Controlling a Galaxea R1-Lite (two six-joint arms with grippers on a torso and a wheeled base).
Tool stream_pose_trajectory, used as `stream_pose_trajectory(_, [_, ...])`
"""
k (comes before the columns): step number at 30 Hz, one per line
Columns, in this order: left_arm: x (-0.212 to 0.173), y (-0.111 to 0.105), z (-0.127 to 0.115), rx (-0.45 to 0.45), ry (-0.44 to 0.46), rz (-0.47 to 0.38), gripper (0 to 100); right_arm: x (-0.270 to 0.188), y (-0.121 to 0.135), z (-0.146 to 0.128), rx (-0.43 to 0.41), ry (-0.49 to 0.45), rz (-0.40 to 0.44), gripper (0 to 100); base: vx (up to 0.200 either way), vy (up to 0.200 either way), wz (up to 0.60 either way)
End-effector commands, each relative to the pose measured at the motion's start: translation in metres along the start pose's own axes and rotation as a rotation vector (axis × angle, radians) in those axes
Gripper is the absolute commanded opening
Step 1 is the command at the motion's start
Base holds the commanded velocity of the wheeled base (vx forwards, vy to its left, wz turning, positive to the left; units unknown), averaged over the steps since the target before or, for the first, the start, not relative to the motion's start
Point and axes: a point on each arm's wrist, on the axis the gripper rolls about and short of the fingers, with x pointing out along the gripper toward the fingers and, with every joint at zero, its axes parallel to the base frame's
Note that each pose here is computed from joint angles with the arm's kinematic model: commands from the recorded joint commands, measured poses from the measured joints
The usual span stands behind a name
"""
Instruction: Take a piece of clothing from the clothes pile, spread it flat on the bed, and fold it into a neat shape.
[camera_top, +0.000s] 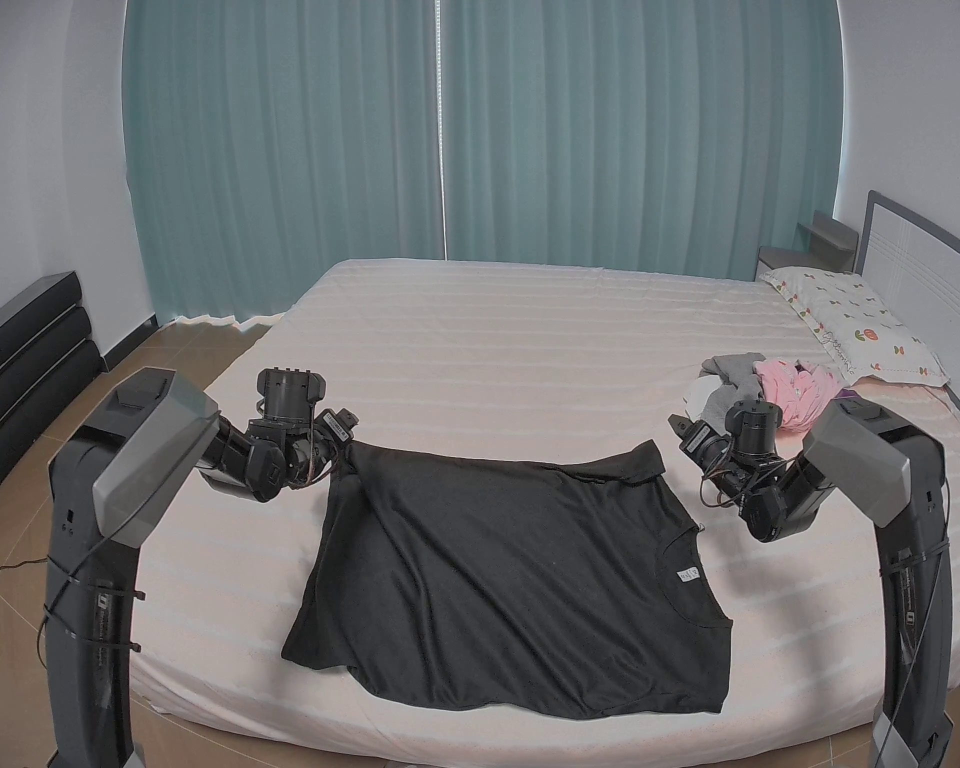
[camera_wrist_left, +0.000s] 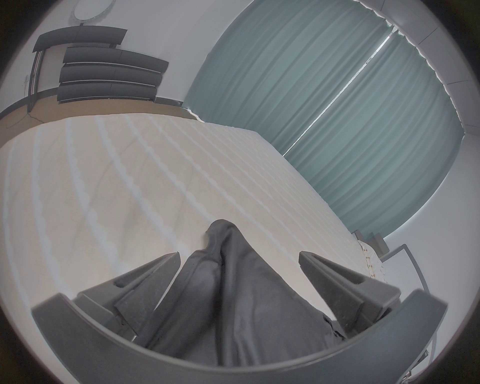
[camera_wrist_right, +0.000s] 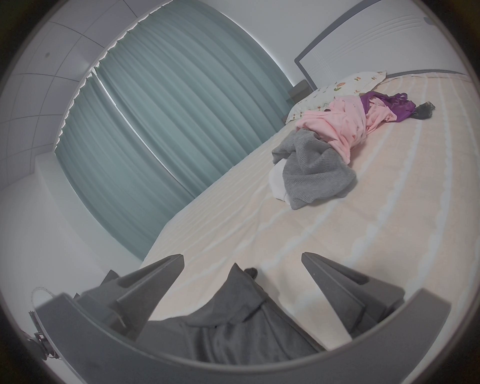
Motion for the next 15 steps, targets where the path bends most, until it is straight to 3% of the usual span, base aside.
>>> stream_pose_trajectory(1, [-0.06,-0.011,0.022,-0.004,-0.002,-0.028,100,-0.046,0.01,0.034,0.023,0.027,0.052,100,0.0,0.0,0.0])
stream_pose_trajectory(9, [-0.133,-0.001,0.023,0.001,0.072,-0.055,100,-0.113,0.013,0.036,0.018,0.126,0.093,100,0.0,0.0,0.0])
stream_pose_trajectory(15, [-0.185,0.015,0.006,0.003,0.126,-0.037,100,-0.162,0.009,0.021,-0.002,0.204,0.099,100,0.0,0.0,0.0])
